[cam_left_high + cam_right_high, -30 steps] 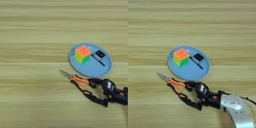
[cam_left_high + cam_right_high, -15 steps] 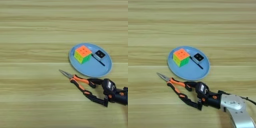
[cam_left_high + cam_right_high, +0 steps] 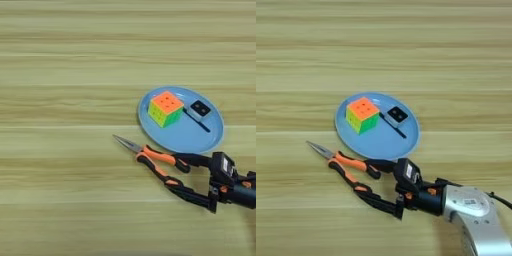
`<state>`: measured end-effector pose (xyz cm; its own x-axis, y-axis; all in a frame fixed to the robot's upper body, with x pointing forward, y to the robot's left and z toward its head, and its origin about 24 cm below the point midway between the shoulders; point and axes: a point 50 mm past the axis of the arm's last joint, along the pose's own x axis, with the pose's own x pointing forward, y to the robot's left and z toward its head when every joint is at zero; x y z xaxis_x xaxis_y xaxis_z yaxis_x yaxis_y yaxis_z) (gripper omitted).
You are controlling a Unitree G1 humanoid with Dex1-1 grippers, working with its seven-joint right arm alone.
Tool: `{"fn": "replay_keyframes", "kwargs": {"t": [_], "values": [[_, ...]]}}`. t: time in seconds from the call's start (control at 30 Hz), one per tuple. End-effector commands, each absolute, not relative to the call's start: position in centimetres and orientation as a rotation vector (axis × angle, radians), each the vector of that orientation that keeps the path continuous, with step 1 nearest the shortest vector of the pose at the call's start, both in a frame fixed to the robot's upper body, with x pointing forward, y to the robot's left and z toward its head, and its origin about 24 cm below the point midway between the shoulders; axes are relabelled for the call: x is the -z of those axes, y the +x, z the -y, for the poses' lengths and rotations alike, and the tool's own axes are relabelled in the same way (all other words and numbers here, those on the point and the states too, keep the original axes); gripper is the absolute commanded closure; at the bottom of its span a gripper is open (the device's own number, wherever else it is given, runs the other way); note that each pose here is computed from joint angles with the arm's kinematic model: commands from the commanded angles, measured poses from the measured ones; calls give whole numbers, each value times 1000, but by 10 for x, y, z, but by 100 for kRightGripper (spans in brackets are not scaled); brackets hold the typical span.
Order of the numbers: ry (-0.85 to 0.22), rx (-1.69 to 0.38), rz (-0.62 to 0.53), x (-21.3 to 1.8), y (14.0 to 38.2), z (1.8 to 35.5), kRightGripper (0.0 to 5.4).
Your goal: Move the objects on the table
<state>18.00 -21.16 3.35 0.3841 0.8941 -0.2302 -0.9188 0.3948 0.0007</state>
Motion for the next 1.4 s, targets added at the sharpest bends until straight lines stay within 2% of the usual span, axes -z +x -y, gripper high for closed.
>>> {"fn": "replay_keyframes", "kwargs": {"t": [0.03, 0.23, 0.7, 1.13, 1.4], "values": [[-157, -1141, -113, -59, 190, 215, 192], [-134, -1127, -88, -66, 193, 217, 192], [-236, -951, 3, -89, 220, 242, 192], [-241, -571, 133, -109, 258, 271, 192], [-301, -347, 87, -111, 275, 303, 193]]}}
